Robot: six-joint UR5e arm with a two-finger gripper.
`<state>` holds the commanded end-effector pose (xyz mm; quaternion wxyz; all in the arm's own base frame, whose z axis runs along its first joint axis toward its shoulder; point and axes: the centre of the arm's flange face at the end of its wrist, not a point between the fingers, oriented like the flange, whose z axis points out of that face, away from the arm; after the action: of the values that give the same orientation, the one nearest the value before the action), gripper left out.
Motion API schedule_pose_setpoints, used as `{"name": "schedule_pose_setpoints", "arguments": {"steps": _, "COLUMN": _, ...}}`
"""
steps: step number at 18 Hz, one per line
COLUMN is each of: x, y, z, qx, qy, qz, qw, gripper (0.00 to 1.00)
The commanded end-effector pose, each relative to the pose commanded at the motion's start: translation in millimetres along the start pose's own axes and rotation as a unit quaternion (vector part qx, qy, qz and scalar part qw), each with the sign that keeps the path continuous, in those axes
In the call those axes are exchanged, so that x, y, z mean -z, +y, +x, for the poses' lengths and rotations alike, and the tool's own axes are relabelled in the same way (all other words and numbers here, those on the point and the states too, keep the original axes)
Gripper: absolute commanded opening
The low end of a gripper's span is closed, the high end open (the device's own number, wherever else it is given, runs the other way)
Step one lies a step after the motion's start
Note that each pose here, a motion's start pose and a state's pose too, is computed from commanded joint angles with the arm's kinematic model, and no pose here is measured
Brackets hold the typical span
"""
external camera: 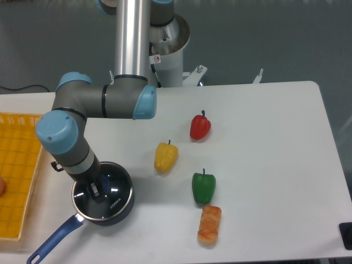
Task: Open the lid
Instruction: 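Close the gripper around the blue lid knob, then lift the glass lid up off the saucepan by its knob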
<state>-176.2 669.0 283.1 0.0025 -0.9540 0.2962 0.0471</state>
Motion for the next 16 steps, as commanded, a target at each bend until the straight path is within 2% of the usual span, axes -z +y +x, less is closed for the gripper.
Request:
{"name": "schedule_pose_setpoints", "arguments": {"steps": 11, "x": 29, "y": 8, "z": 8, "qx": -0.004, "qy": -0.013, "qz": 0.005, "qw": 0.9999, "gripper": 0.63}}
{"name": "schedule_pose_setpoints", "arguments": {"steps": 16, "x": 34, "y": 36, "z": 8, "qx": -0.012, "qy": -0.027, "qz": -0.030, "qw": 0.9991, "gripper": 0.63}}
